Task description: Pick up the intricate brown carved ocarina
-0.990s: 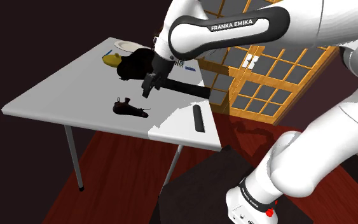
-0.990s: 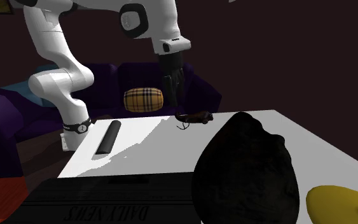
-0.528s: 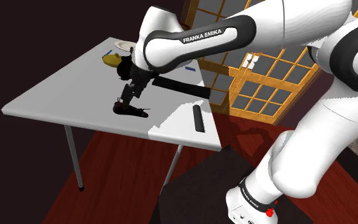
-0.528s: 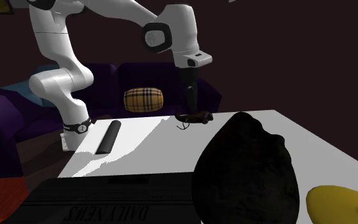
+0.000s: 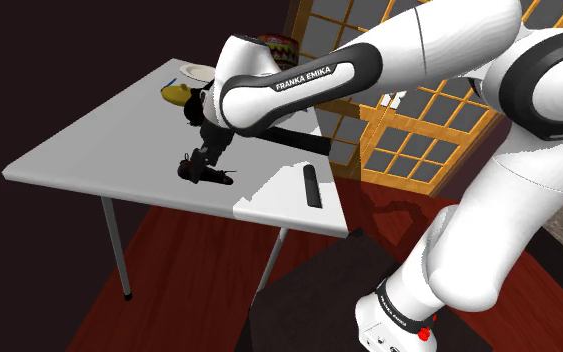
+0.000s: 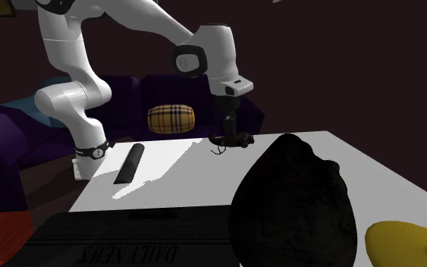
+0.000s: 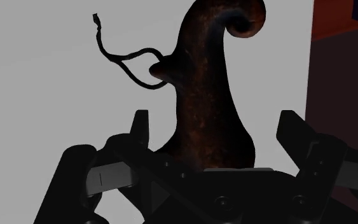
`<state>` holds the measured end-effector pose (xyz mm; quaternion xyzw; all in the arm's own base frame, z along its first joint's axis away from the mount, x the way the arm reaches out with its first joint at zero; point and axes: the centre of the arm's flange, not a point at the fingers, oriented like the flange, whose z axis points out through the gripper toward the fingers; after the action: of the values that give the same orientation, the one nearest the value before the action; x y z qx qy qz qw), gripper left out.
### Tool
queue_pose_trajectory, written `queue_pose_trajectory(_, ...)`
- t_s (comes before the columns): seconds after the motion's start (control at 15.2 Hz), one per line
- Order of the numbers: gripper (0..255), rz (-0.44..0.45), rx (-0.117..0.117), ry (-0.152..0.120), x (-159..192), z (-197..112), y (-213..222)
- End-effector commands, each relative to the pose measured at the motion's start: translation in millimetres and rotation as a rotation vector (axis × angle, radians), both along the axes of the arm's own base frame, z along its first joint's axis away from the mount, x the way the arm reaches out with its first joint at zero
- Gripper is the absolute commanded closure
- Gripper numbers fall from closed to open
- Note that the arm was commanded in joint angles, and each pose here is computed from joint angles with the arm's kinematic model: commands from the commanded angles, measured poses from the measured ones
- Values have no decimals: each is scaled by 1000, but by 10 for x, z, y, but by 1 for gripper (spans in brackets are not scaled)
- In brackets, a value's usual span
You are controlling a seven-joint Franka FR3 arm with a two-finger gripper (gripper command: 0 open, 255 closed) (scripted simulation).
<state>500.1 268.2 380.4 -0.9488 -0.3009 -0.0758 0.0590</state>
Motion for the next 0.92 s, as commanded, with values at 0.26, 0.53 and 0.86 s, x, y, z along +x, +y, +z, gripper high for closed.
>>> queue_pose_trajectory(0.26, 255, 0, 0, -1, -4, -24, 0)
queue_pose_trajectory(0.53, 255, 0, 0, -1, -5, -25, 1)
queue_pose_trajectory(0.86, 255, 0, 0, -1, -2, 133, 1)
